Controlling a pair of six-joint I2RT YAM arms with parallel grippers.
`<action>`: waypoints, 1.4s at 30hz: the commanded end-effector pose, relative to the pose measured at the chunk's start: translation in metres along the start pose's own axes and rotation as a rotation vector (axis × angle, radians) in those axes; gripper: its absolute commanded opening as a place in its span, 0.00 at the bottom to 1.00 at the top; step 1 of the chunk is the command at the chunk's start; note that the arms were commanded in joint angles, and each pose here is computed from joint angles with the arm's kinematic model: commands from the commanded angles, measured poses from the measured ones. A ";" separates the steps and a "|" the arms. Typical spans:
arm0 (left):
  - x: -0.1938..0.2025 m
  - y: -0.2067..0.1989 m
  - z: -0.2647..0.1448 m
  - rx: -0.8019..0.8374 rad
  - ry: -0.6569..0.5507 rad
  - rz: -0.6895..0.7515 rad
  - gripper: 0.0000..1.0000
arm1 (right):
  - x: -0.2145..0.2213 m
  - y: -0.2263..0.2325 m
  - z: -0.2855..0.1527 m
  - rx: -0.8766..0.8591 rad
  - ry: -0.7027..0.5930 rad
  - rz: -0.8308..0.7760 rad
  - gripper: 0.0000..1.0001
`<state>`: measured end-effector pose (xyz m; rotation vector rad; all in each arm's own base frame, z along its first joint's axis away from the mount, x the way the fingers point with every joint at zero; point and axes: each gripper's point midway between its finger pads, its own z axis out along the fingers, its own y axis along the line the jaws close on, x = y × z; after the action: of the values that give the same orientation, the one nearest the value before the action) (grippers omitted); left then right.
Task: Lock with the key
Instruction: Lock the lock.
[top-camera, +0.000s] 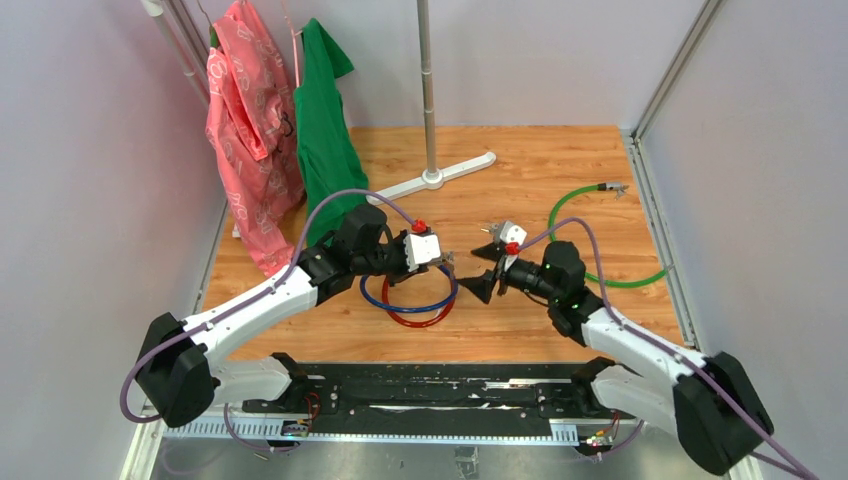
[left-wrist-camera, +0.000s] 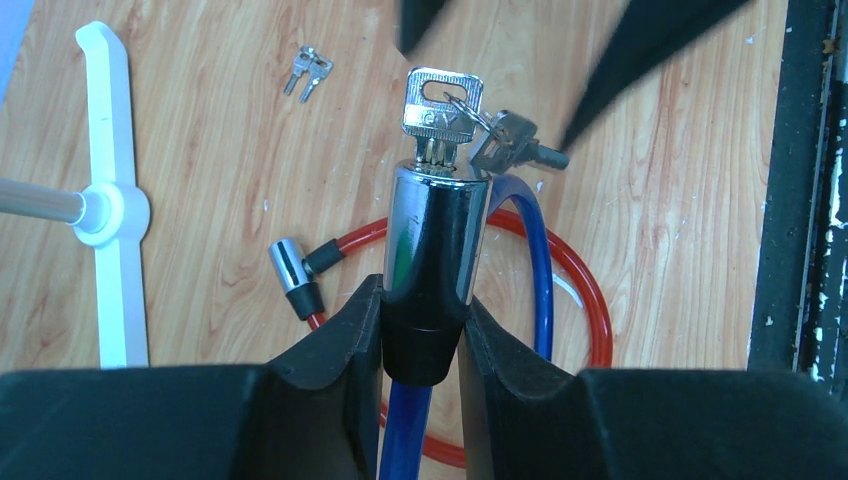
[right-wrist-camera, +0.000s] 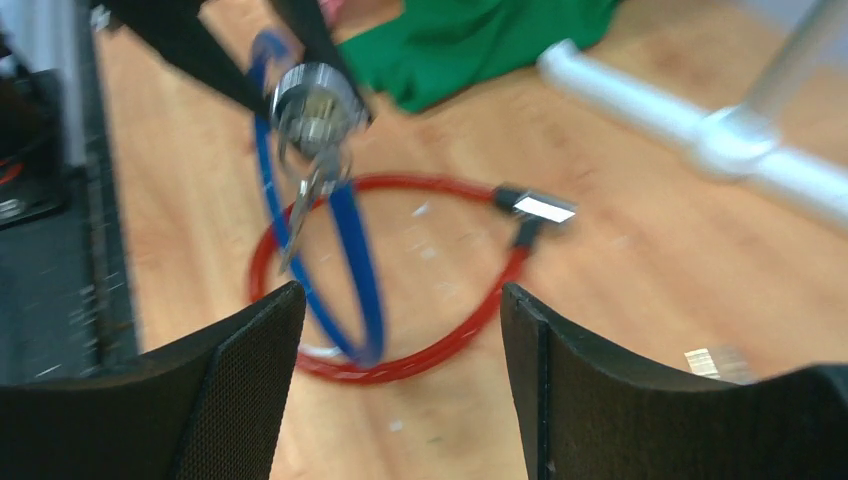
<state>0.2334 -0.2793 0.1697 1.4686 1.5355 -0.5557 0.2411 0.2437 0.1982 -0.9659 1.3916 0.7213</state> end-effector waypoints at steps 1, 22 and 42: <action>0.022 -0.016 -0.001 0.049 0.068 -0.059 0.00 | -0.005 0.041 0.009 -0.205 -0.119 0.154 0.73; 0.021 -0.024 0.001 0.080 0.052 -0.106 0.00 | 0.026 0.039 0.048 -0.224 -0.122 0.100 0.15; 0.027 -0.073 0.002 0.269 0.098 -0.246 0.00 | -0.087 0.048 0.053 -0.167 -0.331 -0.151 0.00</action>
<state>0.2157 -0.2903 0.1849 1.3726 1.5731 -0.7655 0.2090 0.3011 0.1625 -1.0726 1.3599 0.9546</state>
